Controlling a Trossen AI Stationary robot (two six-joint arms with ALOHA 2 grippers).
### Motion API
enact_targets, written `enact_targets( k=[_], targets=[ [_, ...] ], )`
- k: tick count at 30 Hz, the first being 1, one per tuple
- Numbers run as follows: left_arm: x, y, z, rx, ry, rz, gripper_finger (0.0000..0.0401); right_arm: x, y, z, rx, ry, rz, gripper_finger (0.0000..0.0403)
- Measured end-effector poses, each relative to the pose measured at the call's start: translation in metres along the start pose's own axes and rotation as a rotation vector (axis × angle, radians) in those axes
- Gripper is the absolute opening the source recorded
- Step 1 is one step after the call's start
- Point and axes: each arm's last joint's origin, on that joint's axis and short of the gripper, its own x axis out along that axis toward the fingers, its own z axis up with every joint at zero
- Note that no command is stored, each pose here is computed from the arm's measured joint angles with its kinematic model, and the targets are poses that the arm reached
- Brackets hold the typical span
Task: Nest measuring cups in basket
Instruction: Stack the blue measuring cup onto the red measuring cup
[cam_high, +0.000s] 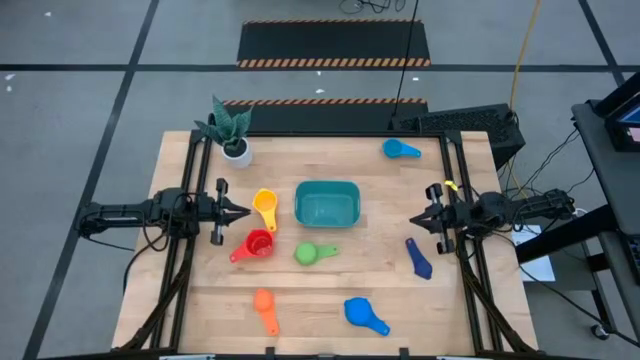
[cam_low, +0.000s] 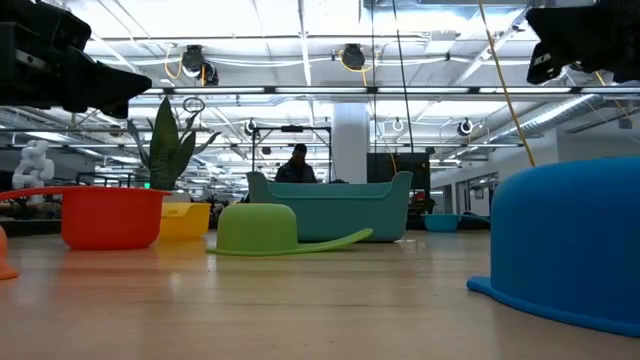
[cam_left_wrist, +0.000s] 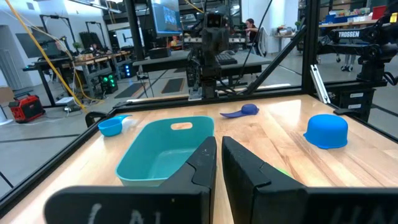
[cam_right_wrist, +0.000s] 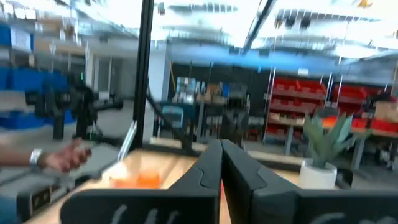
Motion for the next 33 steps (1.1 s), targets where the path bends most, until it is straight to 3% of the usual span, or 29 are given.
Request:
enact_targets(
  k=[5,12,19,27,33],
  targets=[
    [0.000,0.000,0.000,0.000,0.000,0.000,0.0031,-0.001,-0.001,0.011,0.001,-0.110,-0.015,0.0000],
    [0.000,0.000,0.000,0.000,0.000,0.000,0.0031,0.000,-0.002,0.018,0.031,-0.153,-0.017,0.0000],
    [0.000,0.000,0.000,0.000,0.000,0.000,0.0031,0.003,-0.008,0.067,0.088,-0.288,-0.026,0.0000],
    [0.000,0.000,0.000,0.000,0.000,0.000,0.0031,0.035,-0.010,0.100,0.182,-0.174,-0.009,0.0000],
    [0.000,0.000,0.000,0.000,0.000,0.000,0.0031,0.070,-0.008,0.101,0.229,-0.023,-0.004,0.0000]
  ],
)
